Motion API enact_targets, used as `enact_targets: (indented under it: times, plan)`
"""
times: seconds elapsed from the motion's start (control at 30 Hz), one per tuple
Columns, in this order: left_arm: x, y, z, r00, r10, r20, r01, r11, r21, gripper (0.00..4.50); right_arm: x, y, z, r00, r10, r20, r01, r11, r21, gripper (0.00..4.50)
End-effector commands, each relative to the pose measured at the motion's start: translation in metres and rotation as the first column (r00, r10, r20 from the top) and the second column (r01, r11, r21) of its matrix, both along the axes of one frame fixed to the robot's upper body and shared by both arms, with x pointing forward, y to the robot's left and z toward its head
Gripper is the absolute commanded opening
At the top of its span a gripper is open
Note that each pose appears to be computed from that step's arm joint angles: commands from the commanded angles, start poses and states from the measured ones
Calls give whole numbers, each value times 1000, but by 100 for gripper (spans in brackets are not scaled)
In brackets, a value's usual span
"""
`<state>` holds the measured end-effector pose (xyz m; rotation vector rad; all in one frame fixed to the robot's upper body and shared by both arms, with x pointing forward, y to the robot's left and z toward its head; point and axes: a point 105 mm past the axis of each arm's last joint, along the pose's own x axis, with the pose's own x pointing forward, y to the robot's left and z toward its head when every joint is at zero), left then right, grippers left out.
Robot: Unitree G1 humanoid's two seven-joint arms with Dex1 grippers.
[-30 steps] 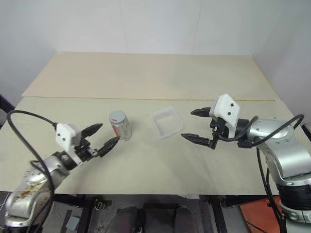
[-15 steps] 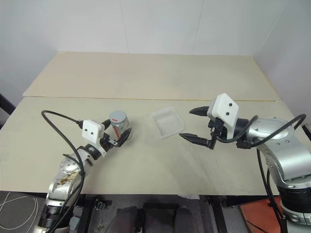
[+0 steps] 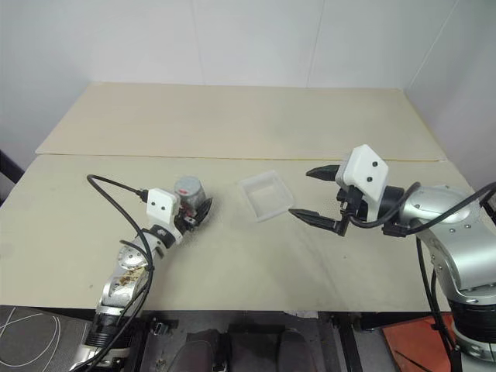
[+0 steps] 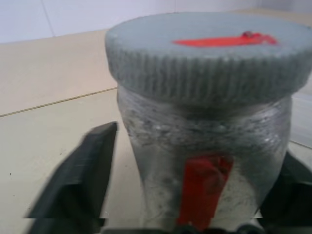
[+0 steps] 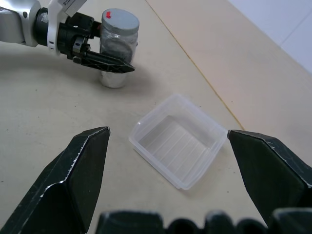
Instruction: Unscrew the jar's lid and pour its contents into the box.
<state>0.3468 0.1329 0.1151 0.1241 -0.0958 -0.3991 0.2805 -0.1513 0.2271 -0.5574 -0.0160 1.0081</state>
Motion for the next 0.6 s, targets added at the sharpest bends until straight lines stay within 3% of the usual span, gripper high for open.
enact_targets:
  times: [0.03, 0.1, 0.23, 0.33, 0.5, 0.6]
  plan:
    - [1, -6, 16, 998, -15, 65, 15, 1000, -6, 229, -5, 1, 13, 999, 14, 50, -14, 1000, 6, 450]
    - [1, -5, 19, 997, -17, 73, 18, 1000, -7, 198, -5, 3, 14, 998, 20, 54, -20, 1000, 10, 450]
    - [-2, -5, 39, 988, -106, 113, 106, 994, 4, 198, -4, 13, 14, 997, 52, 56, -54, 998, 37, 450]
    - [-11, -5, 62, 956, -267, 120, 267, 964, 14, 198, -5, 29, 17, 992, 114, 60, -118, 990, 80, 450]
    - [-19, -9, 93, 856, -510, 85, 508, 860, 42, 198, -1, 57, 35, 974, 213, 77, -224, 957, 184, 450]
    - [-27, -16, 101, 746, -665, 34, 661, 746, 77, 198, 0, 74, 47, 958, 275, 83, -287, 928, 237, 450]
